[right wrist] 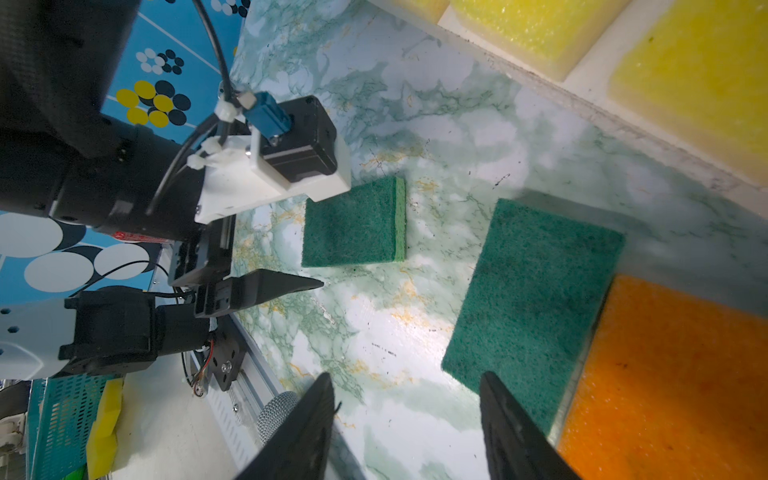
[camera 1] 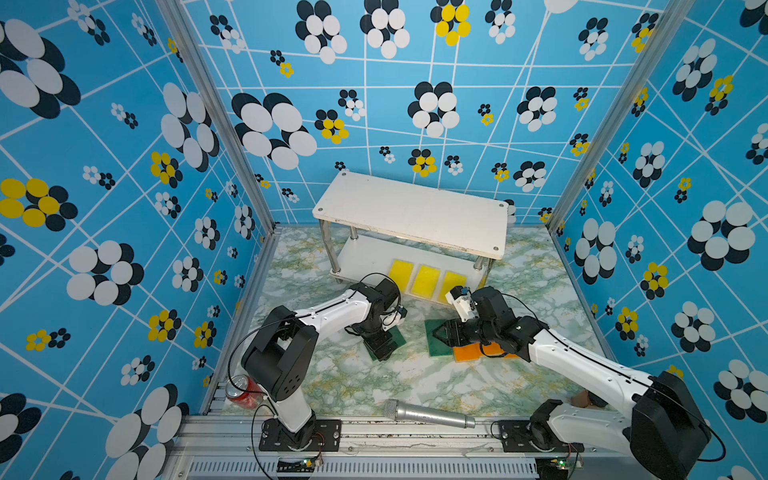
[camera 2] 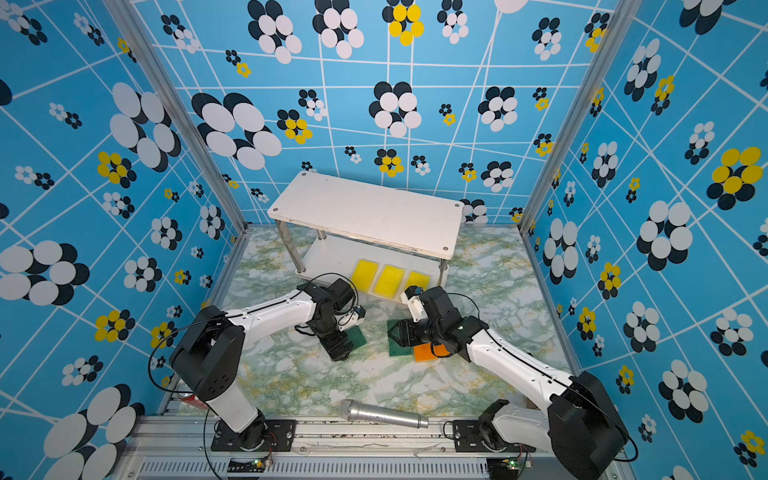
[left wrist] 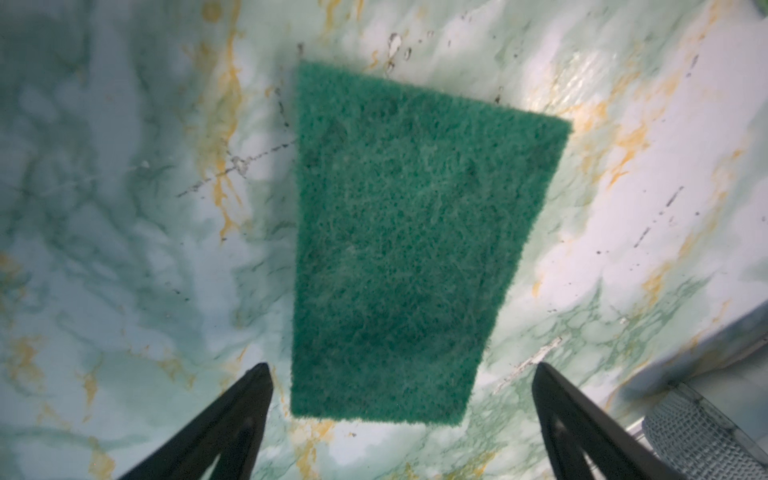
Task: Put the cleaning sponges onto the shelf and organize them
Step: 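Close the left gripper on the dark green side of the sponge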
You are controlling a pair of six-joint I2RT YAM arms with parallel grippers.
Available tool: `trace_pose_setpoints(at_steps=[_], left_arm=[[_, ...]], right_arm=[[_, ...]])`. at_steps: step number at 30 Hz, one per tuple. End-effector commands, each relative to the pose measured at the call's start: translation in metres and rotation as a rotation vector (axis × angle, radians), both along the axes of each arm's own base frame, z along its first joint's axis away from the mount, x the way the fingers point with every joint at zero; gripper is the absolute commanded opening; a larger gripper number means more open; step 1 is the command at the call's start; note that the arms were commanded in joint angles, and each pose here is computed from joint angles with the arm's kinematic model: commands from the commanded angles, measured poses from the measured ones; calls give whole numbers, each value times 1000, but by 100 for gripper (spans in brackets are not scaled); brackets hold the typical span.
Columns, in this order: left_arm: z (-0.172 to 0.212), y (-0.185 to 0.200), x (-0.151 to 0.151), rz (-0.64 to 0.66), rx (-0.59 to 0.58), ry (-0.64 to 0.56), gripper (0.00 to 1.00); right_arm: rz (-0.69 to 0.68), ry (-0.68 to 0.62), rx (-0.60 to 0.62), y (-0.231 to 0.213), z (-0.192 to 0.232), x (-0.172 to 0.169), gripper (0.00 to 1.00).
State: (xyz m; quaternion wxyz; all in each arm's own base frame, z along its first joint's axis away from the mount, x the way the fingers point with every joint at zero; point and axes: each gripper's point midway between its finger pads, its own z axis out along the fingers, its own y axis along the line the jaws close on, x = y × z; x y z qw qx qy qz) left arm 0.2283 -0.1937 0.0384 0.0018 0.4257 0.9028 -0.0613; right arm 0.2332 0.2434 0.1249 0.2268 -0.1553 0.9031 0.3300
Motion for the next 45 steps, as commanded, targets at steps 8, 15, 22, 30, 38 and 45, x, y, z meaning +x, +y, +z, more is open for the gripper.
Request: trace_pose_setpoints(at_steps=[8, 15, 22, 30, 38, 45], left_arm=[[-23, -2, -4, -22, 33, 81, 99], [-26, 0, -6, -23, 52, 75, 99], [-27, 12, -9, -27, 125, 73, 99], [-31, 26, -8, -36, 226, 49, 94], [-36, 21, -8, -33, 232, 51, 82], [-33, 13, -7, -16, 198, 49, 62]], right_arm=[[6, -21, 6, -6, 0, 0, 59], [-3, -23, 6, -9, 1, 1, 59], [-8, -24, 8, -10, 3, 3, 59], [-17, -24, 14, -10, 6, 3, 59], [-23, -25, 13, -10, 7, 6, 59], [-36, -31, 6, -13, 7, 6, 59]])
